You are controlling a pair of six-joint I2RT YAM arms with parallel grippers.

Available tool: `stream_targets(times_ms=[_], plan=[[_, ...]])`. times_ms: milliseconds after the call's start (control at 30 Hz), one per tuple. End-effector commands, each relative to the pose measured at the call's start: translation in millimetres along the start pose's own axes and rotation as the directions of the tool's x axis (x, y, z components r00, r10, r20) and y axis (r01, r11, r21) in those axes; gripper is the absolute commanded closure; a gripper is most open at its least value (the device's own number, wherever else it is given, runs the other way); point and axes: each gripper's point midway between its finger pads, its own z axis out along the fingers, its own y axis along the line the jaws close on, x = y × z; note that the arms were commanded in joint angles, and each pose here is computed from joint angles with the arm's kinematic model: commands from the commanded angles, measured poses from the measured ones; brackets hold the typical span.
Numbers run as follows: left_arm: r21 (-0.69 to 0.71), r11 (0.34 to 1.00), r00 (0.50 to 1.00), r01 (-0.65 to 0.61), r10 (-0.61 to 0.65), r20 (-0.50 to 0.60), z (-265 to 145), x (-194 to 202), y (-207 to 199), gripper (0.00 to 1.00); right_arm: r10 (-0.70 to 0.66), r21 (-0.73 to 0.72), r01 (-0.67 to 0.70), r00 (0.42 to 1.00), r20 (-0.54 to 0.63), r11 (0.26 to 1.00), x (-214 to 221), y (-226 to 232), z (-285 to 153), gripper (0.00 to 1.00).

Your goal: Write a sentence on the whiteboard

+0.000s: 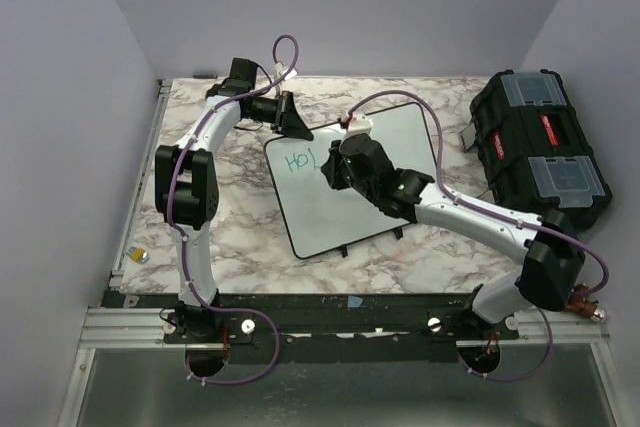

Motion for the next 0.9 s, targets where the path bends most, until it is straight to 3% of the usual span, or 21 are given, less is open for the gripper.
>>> stream_targets(times_ms=[0,867], plan=[[-0.066,0.987,0.989,-0.146,0.148,0.026,-4,-16,-2,1.00,-0.001,0.041,-0.003,0.997,0.083,0.999,-31,1,7,0.99],[-0.059,0.987,0.988,-0.150,0.152,0.027,-4,-16,-5,1.00,-0.038,0.186,0.020,0.995,0.096,0.982,-33,-11,45,0.99]])
